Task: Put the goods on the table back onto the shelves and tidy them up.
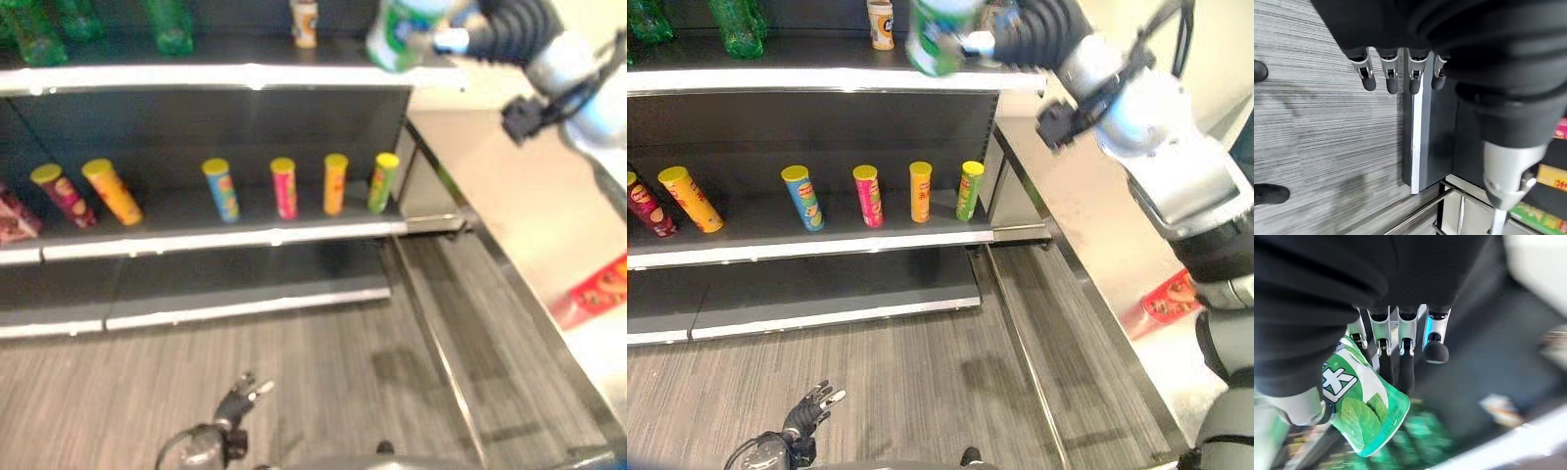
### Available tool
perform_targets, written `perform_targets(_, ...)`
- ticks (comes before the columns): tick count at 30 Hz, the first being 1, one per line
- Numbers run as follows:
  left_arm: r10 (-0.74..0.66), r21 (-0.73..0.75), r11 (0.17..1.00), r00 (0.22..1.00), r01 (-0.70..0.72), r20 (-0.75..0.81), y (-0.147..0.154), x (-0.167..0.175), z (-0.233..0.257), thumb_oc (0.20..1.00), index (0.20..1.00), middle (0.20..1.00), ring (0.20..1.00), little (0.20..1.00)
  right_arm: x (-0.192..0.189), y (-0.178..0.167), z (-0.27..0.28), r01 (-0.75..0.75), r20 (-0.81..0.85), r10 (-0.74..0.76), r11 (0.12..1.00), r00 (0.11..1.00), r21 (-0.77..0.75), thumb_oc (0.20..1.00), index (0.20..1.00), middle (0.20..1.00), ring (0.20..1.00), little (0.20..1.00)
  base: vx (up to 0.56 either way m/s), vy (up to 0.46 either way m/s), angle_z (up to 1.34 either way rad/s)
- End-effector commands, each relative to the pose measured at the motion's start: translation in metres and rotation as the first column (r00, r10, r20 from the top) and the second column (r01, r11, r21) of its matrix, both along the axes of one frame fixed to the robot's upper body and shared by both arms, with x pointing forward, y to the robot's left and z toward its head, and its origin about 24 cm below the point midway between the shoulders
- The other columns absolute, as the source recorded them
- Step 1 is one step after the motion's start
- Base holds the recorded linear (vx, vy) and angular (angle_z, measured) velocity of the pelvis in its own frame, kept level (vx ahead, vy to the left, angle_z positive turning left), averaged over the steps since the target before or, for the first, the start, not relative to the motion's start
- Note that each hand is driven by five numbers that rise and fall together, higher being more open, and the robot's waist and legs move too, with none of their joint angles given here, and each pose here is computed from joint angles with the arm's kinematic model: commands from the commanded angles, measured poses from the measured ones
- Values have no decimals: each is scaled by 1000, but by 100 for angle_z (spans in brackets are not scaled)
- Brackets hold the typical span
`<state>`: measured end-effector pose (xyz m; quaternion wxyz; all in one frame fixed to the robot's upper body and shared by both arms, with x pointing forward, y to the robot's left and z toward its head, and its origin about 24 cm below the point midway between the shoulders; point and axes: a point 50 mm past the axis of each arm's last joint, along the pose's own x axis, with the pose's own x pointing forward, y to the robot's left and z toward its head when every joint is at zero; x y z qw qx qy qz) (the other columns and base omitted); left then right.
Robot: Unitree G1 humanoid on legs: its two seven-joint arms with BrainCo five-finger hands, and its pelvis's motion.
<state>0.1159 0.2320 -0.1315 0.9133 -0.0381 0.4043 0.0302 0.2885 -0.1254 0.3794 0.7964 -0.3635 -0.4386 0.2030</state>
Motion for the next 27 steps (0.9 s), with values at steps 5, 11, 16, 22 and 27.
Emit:
perform_targets(5,-88,51,995,995,85,50,10,4,12,1000,1000,1000,1000,1000,-4,-6,22,-43,60,36,990,998,136,200,200,200,200,200,114,-279,22)
perform_targets(11,-73,42,997,996,72,44,12,-2,12,1000,1000,1000,1000,1000,-5,-8,29,-38,80,26,988,996,149,200,200,200,200,200,168,16,-3)
perform_targets(16,-94,28,995,995,94,25,7,-4,9,1000,1000,1000,1000,1000,-6,-7,37,-32,107,17,989,994,141,200,200,200,200,200,271,126,-11)
perform_targets(22,-68,28,997,997,69,-26,11,-21,3,1000,1000,1000,1000,1000,-6,3,37,-34,102,25,995,994,94,200,200,200,200,200,396,256,-52)
perform_targets(27,-33,68,997,999,33,9,26,-16,10,1000,1000,1000,1000,1000,-11,20,42,-76,131,66,994,989,74,200,200,200,200,200,219,238,-52)
